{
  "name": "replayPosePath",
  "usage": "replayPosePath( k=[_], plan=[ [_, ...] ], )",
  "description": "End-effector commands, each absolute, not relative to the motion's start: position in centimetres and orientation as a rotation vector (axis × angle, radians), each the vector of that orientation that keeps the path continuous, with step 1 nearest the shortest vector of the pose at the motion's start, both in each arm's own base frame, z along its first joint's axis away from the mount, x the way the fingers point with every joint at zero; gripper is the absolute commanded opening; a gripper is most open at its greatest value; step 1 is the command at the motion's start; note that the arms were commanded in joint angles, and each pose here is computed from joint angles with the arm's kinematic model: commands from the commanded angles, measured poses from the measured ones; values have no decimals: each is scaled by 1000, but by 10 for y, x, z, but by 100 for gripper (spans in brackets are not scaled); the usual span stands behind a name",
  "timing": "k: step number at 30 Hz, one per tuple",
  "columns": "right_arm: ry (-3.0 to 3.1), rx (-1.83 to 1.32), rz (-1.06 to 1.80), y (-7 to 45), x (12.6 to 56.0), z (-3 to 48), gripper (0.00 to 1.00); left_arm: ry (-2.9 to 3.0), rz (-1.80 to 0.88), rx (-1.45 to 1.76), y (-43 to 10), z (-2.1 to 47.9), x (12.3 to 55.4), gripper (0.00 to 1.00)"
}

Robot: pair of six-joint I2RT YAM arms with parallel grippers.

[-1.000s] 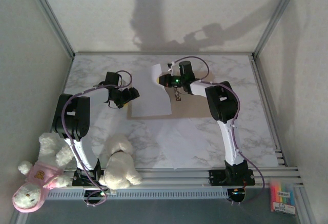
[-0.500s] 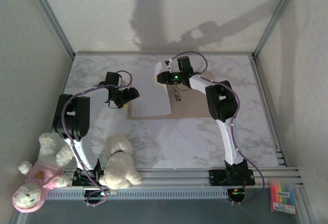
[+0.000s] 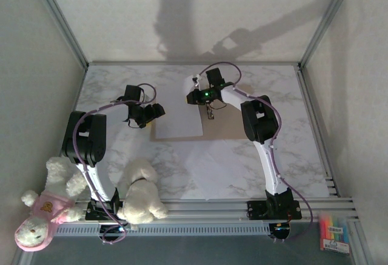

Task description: Put the files into the folder

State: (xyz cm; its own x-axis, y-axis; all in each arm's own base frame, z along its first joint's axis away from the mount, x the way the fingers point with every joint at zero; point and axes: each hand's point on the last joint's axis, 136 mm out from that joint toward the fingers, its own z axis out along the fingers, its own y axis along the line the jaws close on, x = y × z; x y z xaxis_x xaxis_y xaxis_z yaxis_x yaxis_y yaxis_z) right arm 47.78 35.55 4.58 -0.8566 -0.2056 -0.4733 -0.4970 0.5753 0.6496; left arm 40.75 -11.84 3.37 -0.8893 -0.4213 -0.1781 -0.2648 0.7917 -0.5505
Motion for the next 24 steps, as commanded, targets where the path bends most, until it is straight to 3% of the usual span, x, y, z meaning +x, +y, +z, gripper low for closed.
replayPosePath(
  k=[1,12,24],
  plan=[
    [2473,-594,1122,356,480,43,16,2802,-745,-596,-116,13,381,77],
    [2413,-519,1034,351,495,58,6,2806,-745,-589,-117,12,380,77],
    [2372,-443,1117,354,494,65,4,2810,-750,-583,-118,10,380,77]
  ],
)
